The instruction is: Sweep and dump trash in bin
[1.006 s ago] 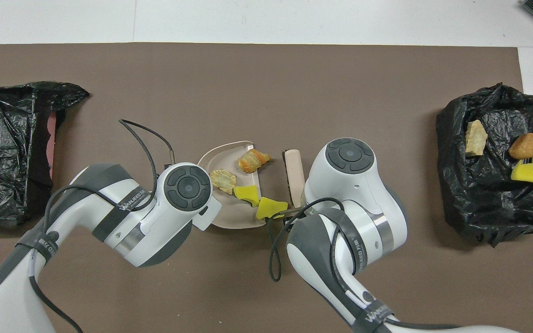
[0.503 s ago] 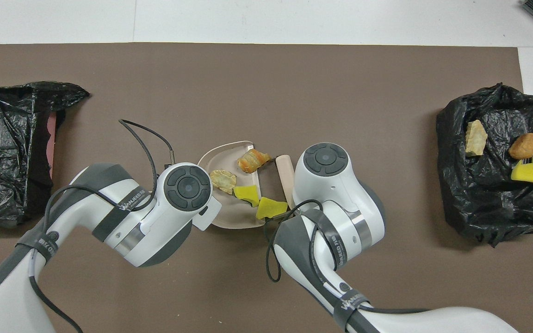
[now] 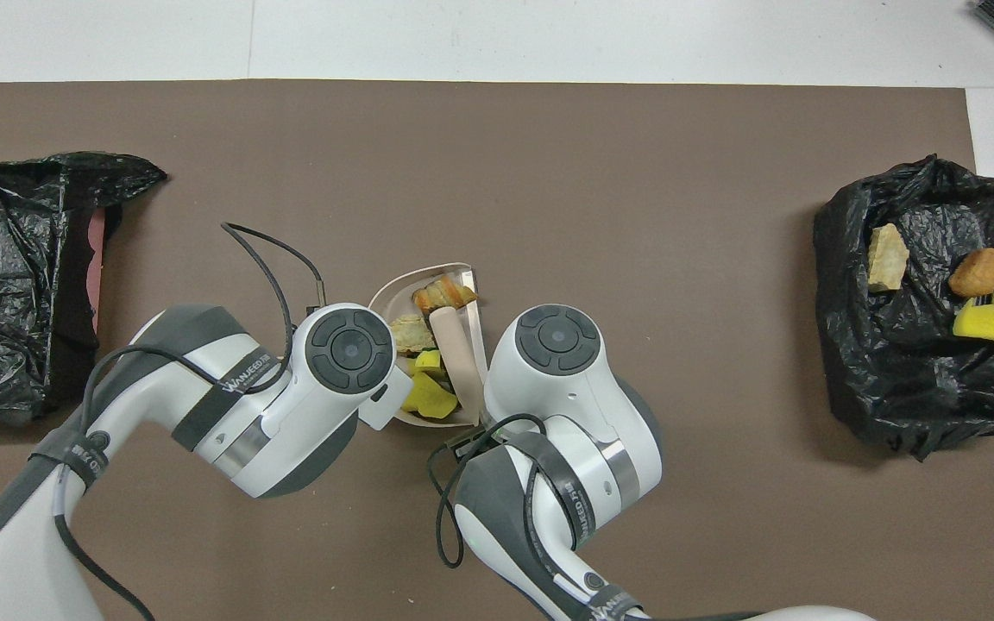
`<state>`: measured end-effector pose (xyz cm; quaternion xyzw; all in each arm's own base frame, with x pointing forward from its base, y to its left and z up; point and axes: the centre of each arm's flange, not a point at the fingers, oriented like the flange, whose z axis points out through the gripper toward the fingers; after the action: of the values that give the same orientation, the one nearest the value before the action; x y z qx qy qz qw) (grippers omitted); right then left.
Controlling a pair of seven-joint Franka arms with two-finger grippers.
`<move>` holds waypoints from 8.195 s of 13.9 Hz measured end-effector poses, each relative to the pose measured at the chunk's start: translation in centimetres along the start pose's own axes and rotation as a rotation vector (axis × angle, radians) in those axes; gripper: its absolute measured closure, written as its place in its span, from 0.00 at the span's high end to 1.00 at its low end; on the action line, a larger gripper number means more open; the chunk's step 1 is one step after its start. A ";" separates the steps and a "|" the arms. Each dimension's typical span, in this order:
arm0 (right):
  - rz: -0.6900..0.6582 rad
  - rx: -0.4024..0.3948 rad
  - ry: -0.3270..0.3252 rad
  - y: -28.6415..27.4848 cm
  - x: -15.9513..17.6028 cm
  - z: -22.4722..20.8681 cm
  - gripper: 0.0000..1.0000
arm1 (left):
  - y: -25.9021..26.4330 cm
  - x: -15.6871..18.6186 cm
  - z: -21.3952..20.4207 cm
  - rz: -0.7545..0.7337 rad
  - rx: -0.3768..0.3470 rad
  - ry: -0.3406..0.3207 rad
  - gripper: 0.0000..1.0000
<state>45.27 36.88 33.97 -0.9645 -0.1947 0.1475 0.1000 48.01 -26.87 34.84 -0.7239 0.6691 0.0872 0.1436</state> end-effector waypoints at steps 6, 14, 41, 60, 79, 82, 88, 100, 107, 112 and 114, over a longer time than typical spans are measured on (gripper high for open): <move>0.073 0.023 -0.064 5.7 -0.3 -5.3 0.26 | -0.7 -0.6 0.2 0.075 0.011 0.017 0.31; 0.251 -0.025 -0.078 5.1 -2.3 -8.2 0.26 | -3.5 -4.6 1.4 0.136 -0.020 0.081 0.31; 0.474 -0.080 -0.063 -9.3 -5.4 -2.0 1.00 | -16.1 -58.6 -0.3 -0.062 0.178 -0.069 0.31; 0.483 -0.217 0.227 24.4 -9.5 -32.1 1.00 | -17.3 -53.6 2.2 0.050 -0.023 -0.696 0.31; 0.550 -0.171 0.272 29.8 -18.1 -36.7 1.00 | -14.3 -41.8 -4.8 -0.247 -0.136 -0.527 0.31; 0.547 -0.172 0.272 29.6 -18.0 -36.7 1.00 | -13.7 -35.6 -5.2 -0.456 -0.158 -0.348 0.31; 0.538 -0.173 0.271 29.2 -17.8 -36.7 1.00 | -12.2 -19.8 -5.5 -0.869 -0.214 -0.132 0.31; 0.538 -0.173 0.271 29.2 -17.8 -36.7 1.00 | -11.0 0.9 -5.9 -1.305 -0.321 0.114 0.31; 0.538 -0.173 0.271 29.2 -17.8 -36.7 1.00 | -9.0 11.9 -4.2 -1.354 -0.376 0.152 0.31; 0.538 -0.173 0.271 29.2 -17.8 -36.7 1.00 | -8.7 13.1 -3.4 -1.347 -0.385 0.143 0.31; 0.538 -0.173 0.271 29.2 -17.8 -36.7 1.00 | -8.0 13.5 -2.8 -1.338 -0.387 0.126 0.31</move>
<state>51.57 -1.73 65.36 -0.9972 0.0710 0.0217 -0.0001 57.00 -39.99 33.91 -0.9967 0.0591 0.0556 -0.0041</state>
